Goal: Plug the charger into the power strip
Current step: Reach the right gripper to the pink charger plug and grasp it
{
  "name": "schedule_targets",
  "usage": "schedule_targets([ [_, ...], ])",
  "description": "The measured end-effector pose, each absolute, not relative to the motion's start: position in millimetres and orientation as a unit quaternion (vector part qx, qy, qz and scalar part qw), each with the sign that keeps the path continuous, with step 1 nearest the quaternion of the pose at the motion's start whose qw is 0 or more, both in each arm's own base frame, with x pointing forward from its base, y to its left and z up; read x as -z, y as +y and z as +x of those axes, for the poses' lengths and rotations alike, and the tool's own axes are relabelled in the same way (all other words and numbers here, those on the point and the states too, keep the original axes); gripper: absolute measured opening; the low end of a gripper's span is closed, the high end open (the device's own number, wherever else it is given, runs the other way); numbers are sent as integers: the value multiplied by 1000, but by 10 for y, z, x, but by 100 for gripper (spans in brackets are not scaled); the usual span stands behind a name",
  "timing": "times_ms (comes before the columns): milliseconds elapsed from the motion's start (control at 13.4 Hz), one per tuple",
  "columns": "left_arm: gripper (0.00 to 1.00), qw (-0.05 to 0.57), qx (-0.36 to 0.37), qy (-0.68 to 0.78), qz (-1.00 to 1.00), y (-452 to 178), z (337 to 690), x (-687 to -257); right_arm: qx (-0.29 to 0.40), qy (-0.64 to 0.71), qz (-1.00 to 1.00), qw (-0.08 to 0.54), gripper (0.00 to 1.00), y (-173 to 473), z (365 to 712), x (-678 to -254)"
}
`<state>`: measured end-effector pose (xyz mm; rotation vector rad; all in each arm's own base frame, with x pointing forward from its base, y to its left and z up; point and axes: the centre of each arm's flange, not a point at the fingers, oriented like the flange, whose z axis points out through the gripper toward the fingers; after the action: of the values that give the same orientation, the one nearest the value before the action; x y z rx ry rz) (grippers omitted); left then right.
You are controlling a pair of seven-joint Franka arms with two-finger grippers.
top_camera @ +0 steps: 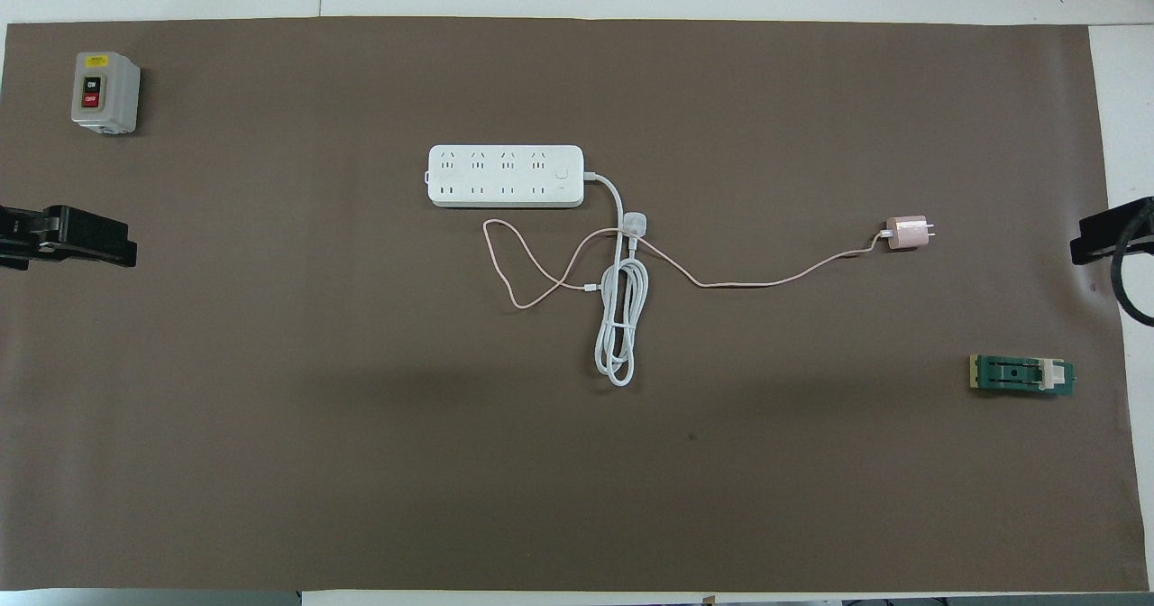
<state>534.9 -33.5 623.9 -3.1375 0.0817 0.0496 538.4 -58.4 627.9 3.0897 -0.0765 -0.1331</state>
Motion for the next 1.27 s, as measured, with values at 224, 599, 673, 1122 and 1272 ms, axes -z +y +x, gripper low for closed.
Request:
schedule_targets([
  [224,100,2,-11,28,-1000,-343,5387,-6261,43,-25,998,24,100,-585,5384,-6279],
  [599,100,3,-3,39,-999,-452,5386,-6329,43,-34,998,25,100,-680,5368,-6286],
  [673,100,3,-3,39,-999,-455,5386,-6328,43,-34,998,25,100,-689,5367,-6284],
  [1122,100,4,-7,47,-999,-531,5410,-6283,77,-247,966,-28,100,-999,5380,-5691],
  [1272,100,4,-6,47,-999,-529,5415,-6294,107,-346,930,-69,100,-1198,5463,-5335],
])
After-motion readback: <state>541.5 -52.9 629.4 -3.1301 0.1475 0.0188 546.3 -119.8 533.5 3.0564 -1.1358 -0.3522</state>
